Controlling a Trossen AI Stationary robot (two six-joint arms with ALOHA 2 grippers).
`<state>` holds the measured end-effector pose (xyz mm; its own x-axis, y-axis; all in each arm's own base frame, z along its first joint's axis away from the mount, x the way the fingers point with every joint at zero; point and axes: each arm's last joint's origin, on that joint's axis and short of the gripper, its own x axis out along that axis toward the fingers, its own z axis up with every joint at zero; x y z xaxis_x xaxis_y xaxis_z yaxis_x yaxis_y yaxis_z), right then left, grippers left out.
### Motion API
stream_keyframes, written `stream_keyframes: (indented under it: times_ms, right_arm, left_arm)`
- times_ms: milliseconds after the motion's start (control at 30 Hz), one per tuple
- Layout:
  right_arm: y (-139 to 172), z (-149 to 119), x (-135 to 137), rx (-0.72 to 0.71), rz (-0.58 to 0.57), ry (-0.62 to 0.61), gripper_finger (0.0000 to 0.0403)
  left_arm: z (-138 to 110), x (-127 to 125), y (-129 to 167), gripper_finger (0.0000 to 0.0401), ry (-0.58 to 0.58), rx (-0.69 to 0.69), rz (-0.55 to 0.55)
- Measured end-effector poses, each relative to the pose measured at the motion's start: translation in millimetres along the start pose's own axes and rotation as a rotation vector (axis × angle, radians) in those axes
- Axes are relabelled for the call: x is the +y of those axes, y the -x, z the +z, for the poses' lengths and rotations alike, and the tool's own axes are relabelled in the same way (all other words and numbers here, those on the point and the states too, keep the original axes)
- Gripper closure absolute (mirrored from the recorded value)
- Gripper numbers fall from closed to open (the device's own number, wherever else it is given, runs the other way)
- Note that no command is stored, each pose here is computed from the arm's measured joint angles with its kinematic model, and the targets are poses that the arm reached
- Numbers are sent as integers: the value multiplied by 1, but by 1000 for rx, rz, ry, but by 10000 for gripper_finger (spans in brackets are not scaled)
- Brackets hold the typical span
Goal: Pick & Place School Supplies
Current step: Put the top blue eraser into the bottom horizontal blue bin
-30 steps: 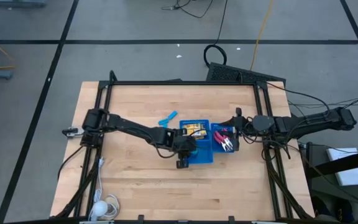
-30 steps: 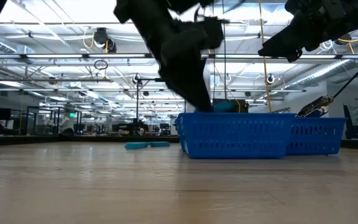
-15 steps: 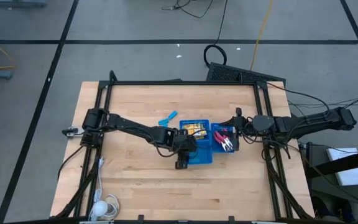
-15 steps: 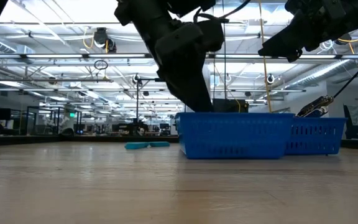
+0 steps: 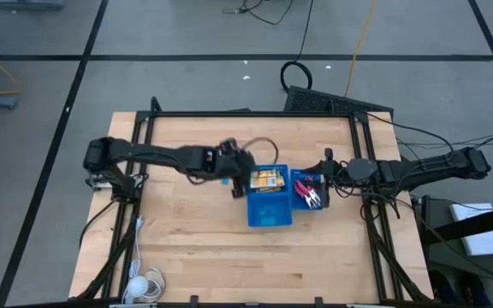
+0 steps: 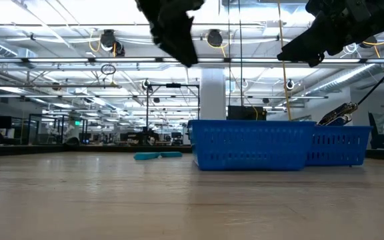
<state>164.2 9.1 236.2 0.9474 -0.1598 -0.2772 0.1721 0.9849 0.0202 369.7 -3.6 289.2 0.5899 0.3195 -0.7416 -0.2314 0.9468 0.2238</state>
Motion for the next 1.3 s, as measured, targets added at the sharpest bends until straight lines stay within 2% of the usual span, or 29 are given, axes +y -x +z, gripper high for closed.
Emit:
stream_keyframes:
  times_ms: [167, 233, 333, 533, 800, 933, 1300]
  right_arm:
    - [0, 0, 0, -2, 0, 2, 271]
    - [0, 0, 0, -4, 0, 2, 271]
    - [0, 0, 0, -4, 0, 1, 271]
    - [0, 0, 0, -2, 1, -4, 271]
    - [0, 0, 0, -4, 1, -1, 271]
    - [0, 0, 0, -4, 1, -1, 271]
    - [0, 0, 0, -4, 1, -1, 271]
  left_arm:
    - [-7, 38, -3, 156, 181, 76, 161]
    - [-11, 48, -14, 154, 262, 110, 195]
    - [-18, 61, -34, 153, 316, 183, 233]
    - [-32, 77, -75, 157, 379, 307, 128]
    - [-52, 90, -111, 158, 409, 425, 142]
    - [-56, 92, -118, 158, 425, 453, 106]
    - [-58, 92, -122, 158, 424, 461, 100]
